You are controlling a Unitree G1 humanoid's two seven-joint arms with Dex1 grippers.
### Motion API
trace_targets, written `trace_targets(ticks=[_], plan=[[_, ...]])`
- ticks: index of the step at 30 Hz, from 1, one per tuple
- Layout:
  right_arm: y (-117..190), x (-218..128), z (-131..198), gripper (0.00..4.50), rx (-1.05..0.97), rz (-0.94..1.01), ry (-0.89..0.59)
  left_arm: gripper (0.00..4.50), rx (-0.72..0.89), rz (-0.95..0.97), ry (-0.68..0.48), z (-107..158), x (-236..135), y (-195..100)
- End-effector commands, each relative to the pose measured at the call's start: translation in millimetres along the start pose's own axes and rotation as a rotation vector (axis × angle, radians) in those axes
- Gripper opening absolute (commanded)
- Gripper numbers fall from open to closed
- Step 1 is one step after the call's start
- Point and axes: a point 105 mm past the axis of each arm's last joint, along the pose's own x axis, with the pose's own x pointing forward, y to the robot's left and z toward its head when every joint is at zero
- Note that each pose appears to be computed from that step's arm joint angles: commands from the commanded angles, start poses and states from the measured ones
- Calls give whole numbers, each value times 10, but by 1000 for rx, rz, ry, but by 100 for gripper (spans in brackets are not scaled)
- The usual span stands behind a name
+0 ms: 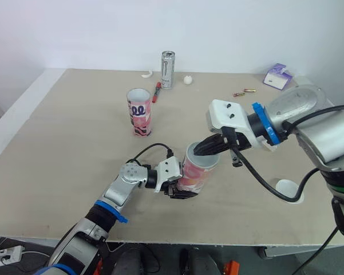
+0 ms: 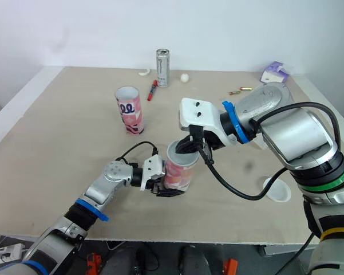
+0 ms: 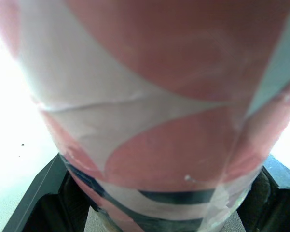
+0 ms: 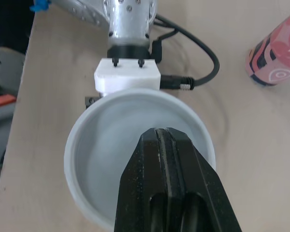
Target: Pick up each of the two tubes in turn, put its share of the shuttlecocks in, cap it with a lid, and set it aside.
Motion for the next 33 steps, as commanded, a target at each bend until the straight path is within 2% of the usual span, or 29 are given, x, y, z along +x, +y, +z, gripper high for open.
trace_targets(ticks=[1,12,19,25,29,33], plan=[[59,52,-160,5,33,42,76,350,-120,23,167,-481,-99,-66],[20,-171,-231,5,11,16,144,350,-120,21,166,-482,-101,-69],[-4,-173,-212,5,19,-11,97,350,-113,30,152,-466,-100,-59],[-68,-182,28,5,82,-30,-105,350,-104,41,157,-481,-106,-37],[-236,-537,153,5,169,-136,-259,350,-94,70,153,-499,-130,24],[-375,-918,40,5,240,-329,-385,350,-73,109,134,-481,-158,101]])
